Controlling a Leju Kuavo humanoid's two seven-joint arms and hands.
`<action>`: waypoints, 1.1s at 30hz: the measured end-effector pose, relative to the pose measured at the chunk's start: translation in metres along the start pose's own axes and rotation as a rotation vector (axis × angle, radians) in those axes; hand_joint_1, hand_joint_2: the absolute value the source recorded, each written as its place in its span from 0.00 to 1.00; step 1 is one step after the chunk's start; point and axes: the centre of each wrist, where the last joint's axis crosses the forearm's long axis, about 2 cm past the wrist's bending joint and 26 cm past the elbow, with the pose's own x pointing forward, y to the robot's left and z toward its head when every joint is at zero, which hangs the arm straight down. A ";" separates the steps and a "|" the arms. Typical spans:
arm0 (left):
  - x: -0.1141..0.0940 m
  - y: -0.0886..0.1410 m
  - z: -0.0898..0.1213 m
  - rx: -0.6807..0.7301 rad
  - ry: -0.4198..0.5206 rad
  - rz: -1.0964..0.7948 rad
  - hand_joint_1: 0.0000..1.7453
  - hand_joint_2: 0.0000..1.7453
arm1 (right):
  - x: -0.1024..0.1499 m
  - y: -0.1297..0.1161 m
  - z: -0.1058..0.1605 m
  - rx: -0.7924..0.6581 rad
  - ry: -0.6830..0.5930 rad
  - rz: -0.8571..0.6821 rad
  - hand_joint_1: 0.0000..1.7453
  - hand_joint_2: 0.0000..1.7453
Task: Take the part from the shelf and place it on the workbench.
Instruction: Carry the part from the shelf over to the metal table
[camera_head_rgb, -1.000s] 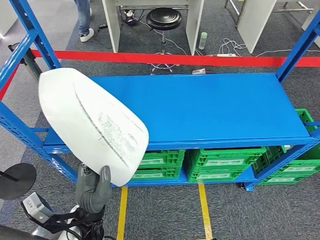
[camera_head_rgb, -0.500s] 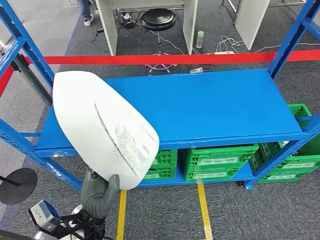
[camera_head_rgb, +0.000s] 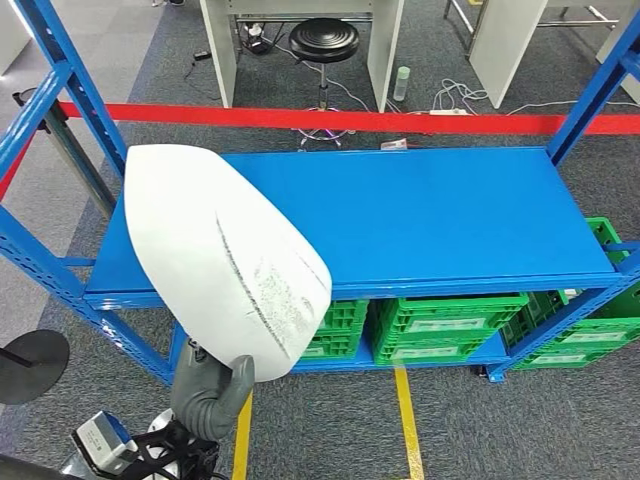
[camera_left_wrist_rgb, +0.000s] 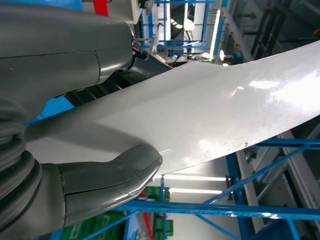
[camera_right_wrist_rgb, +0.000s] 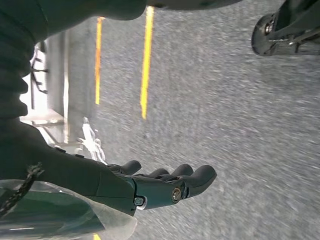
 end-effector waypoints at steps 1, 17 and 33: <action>-0.001 -0.001 0.000 -0.002 0.005 0.000 1.00 1.00 | 0.000 0.000 0.000 0.002 0.008 0.001 0.00 1.00; -0.004 -0.001 -0.002 -0.008 0.029 0.001 1.00 1.00 | -0.001 0.000 0.000 -0.002 0.023 0.020 0.00 1.00; -0.005 0.000 -0.003 -0.012 0.046 0.008 1.00 1.00 | 0.000 0.000 0.000 -0.014 0.015 0.044 0.00 1.00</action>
